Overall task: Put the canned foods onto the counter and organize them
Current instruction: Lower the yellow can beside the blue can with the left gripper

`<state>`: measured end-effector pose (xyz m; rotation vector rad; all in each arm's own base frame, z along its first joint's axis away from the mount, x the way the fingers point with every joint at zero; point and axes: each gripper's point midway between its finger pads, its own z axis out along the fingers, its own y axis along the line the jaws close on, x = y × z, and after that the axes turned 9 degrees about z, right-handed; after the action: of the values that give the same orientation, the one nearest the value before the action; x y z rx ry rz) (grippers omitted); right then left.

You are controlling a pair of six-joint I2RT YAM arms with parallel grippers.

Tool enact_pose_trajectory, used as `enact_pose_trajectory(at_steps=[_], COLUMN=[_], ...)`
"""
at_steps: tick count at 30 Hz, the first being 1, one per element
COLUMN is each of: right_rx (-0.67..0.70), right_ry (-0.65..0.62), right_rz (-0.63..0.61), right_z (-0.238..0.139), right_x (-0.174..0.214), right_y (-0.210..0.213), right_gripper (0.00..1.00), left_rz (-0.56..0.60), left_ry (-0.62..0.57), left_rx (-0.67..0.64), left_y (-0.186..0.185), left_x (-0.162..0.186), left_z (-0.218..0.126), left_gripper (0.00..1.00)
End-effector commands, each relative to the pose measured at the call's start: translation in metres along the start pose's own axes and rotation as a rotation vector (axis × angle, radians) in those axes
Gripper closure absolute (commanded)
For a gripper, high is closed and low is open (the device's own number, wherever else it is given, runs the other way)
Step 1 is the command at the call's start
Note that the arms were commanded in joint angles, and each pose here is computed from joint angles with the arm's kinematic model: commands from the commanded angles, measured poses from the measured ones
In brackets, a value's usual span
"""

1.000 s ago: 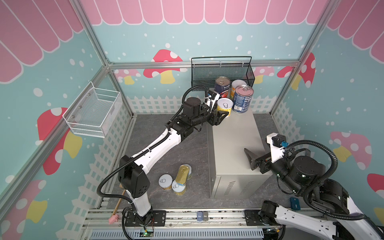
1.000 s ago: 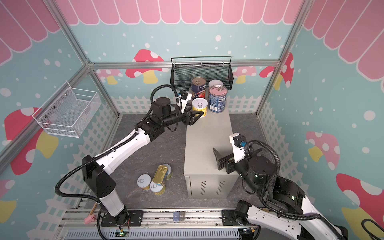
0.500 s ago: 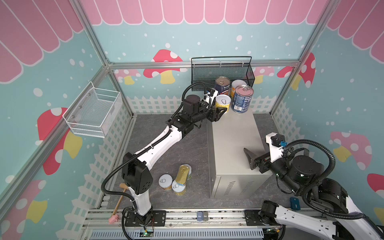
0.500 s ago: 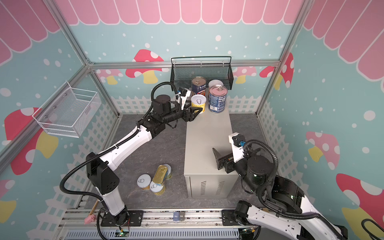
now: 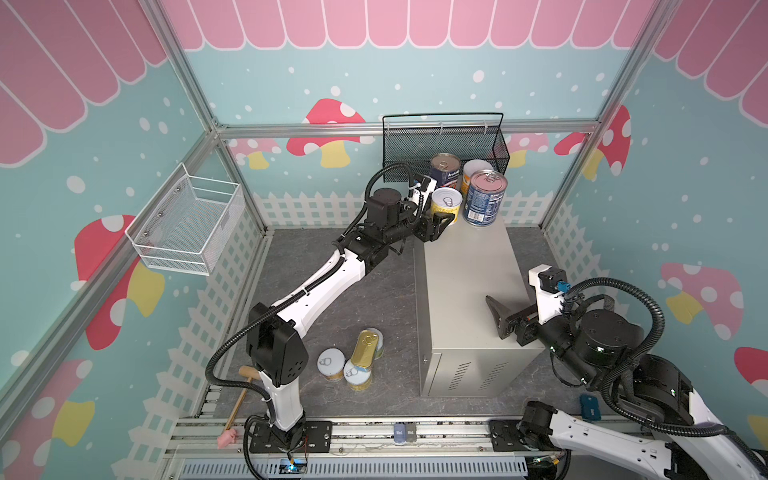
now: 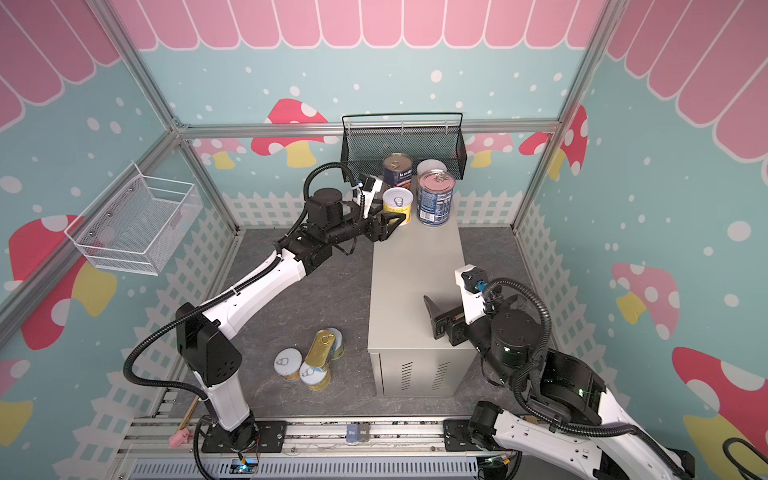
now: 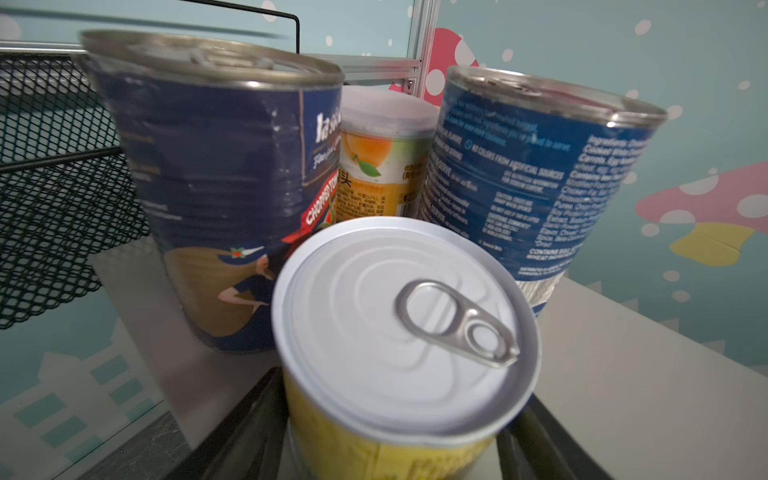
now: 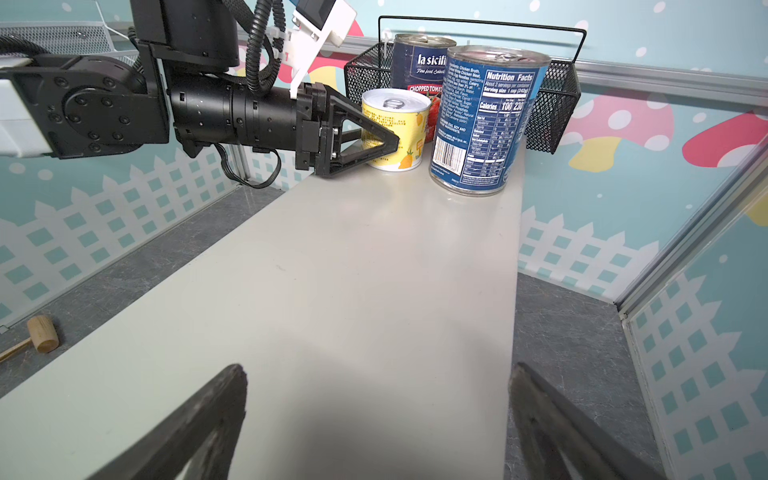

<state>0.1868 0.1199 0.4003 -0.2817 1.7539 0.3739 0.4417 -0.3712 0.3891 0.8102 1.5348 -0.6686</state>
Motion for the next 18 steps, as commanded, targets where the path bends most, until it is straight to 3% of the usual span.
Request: enact_pose_trajectory(at_steps=[1,18], right_rx=[0.005,0.000], right_ry=[-0.022,-0.016], right_rz=[0.012,0.011], right_z=[-0.0031,-0.0018], right_x=[-0.0048,-0.0029], right_y=[-0.0028,-0.0012], right_gripper=[0.01,0.01], left_rz=[-0.028,-0.035], left_ry=[0.067,0.072], left_rx=[0.004,0.009], left_y=[0.0064,0.0064], left_x=[0.0246,0.0279], left_z=[0.0087,0.0116], left_gripper=[0.29,0.27])
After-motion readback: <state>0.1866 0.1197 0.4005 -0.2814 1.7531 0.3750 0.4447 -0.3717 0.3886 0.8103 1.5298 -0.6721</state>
